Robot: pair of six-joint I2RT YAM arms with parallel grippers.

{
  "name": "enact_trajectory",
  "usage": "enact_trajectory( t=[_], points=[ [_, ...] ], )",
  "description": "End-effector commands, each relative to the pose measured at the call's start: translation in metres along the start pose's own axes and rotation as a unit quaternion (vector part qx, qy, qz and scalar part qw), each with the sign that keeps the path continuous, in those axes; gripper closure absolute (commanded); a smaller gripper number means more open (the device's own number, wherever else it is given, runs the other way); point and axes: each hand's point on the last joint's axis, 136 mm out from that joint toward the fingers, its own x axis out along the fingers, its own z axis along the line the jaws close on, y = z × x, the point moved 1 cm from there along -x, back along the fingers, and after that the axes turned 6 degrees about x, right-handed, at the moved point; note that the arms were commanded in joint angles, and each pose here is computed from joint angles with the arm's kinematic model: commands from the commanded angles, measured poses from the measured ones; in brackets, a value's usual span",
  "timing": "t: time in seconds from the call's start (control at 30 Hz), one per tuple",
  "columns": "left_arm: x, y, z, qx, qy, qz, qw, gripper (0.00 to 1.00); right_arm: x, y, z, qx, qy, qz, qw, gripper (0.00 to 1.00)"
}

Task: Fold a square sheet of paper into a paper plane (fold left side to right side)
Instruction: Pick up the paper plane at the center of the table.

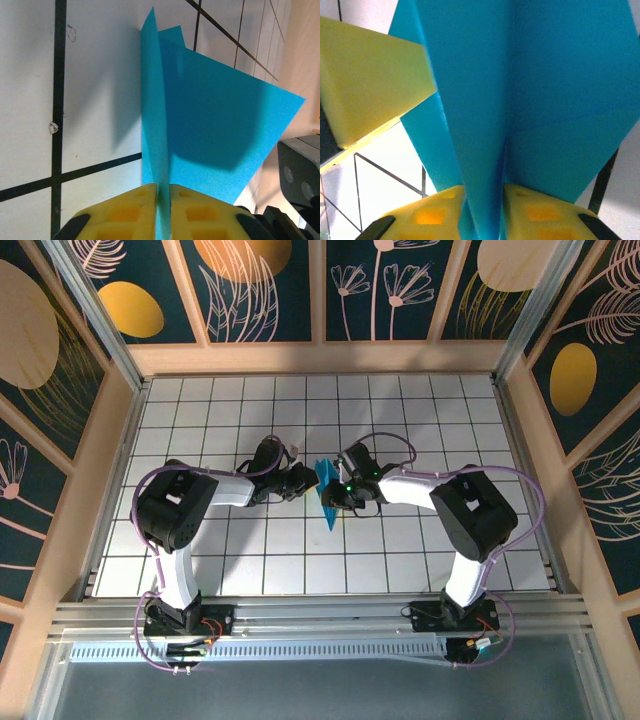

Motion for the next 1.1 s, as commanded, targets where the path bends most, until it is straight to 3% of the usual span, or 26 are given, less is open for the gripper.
enact_trajectory(
  t=[0.0, 0.3, 0.6, 0.83, 1.07],
  points=[
    [-0.003, 0.001, 0.001, 0.008, -0.014, -0.006, 1.000, 0.79, 0.002, -0.001, -0.008, 0.004, 0.039, 0.000, 0.999, 0.77],
    [-0.023, -0.011, -0.004, 0.034, -0.049, -0.042, 0.997, 0.63, 0.003, -0.001, -0.014, 0.005, 0.067, 0.005, 0.998, 0.80],
    [-0.077, -0.036, -0.016, 0.055, -0.080, -0.131, 0.987, 0.51, 0.008, 0.003, -0.014, 0.011, 0.092, 0.015, 0.996, 0.82],
    [-0.130, -0.050, -0.015, 0.068, -0.123, -0.205, 0.969, 0.47, 0.009, 0.002, -0.006, 0.010, 0.110, 0.016, 0.994, 0.84],
    [-0.186, -0.061, -0.019, 0.090, -0.178, -0.285, 0.938, 0.42, 0.008, -0.001, 0.000, 0.016, 0.132, 0.008, 0.991, 0.91]
  ],
)
